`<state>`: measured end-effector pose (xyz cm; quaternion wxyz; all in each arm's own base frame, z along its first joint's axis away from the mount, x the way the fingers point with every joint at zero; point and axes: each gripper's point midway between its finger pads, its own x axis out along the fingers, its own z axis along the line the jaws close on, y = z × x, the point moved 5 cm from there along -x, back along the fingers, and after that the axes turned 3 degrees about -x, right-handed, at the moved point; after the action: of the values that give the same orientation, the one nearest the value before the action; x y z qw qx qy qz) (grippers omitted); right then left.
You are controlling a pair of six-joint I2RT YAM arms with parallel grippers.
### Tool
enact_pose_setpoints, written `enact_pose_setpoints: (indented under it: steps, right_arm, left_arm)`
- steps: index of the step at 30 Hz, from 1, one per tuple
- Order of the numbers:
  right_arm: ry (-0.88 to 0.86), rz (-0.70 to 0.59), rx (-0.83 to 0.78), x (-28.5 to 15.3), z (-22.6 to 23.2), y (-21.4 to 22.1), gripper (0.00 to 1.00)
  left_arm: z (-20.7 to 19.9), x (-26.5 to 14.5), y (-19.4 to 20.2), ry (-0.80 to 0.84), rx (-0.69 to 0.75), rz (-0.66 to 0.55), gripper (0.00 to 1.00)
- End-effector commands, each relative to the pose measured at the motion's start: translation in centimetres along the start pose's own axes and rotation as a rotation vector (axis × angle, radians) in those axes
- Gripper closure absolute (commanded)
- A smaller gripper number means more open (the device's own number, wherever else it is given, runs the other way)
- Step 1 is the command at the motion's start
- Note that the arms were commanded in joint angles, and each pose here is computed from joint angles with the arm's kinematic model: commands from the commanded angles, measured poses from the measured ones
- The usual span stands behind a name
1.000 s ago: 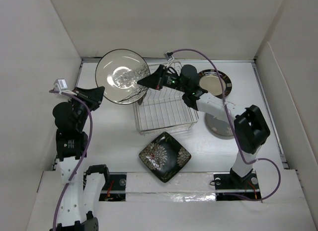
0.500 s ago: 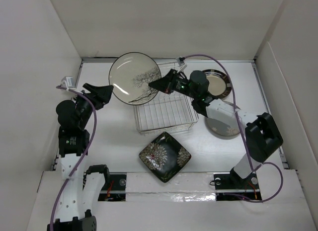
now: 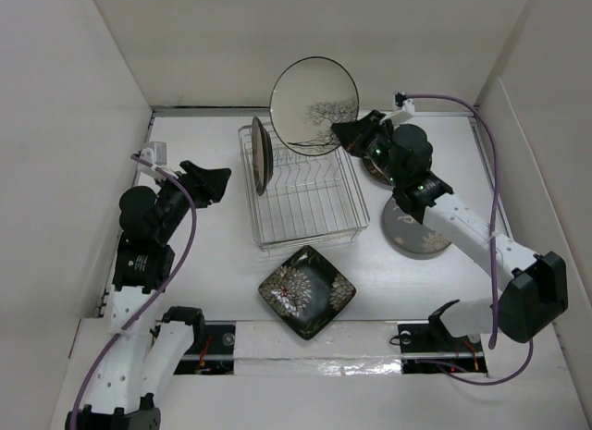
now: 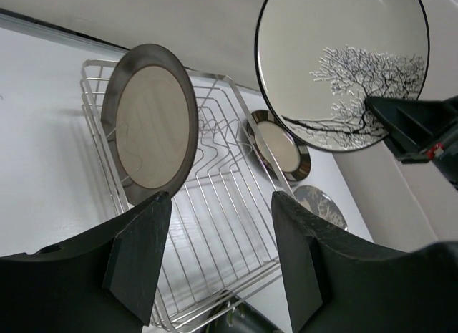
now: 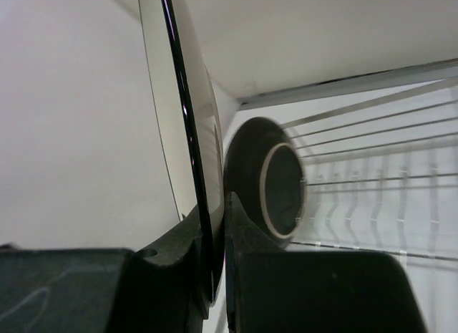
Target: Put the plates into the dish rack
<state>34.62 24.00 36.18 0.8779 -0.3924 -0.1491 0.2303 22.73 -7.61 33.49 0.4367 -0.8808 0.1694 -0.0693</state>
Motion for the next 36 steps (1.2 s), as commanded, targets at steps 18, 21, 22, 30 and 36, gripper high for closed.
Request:
enact_pose_setpoints:
  steps: [18,21,22,30,36]
  right_arm:
    - [0.539,-0.091,-0.363,2.9,0.7,-0.1,1.00]
    - [0.547,-0.056,-0.386,4.4,1.1,1.2,1.00]
    - [0.549,-0.060,-0.388,4.8,1.2,1.1,1.00]
    - [0.586,-0.009,-0.421,7.1,-0.1,3.4,1.00]
    - [0.578,0.028,-0.430,8.2,-0.5,4.8,1.00]
  left_arm:
    - [-0.7,-0.3,3.4,0.045,0.180,0.031,0.49]
    - [-0.8,-0.4,3.9,0.048,0.187,0.049,0.49]
    - [-0.9,-0.5,4.2,0.052,0.188,0.060,0.49]
    - [-1.3,-0.6,4.8,0.068,0.194,0.081,0.49]
    - [-1.2,-0.7,4.7,0.063,0.195,0.076,0.49]
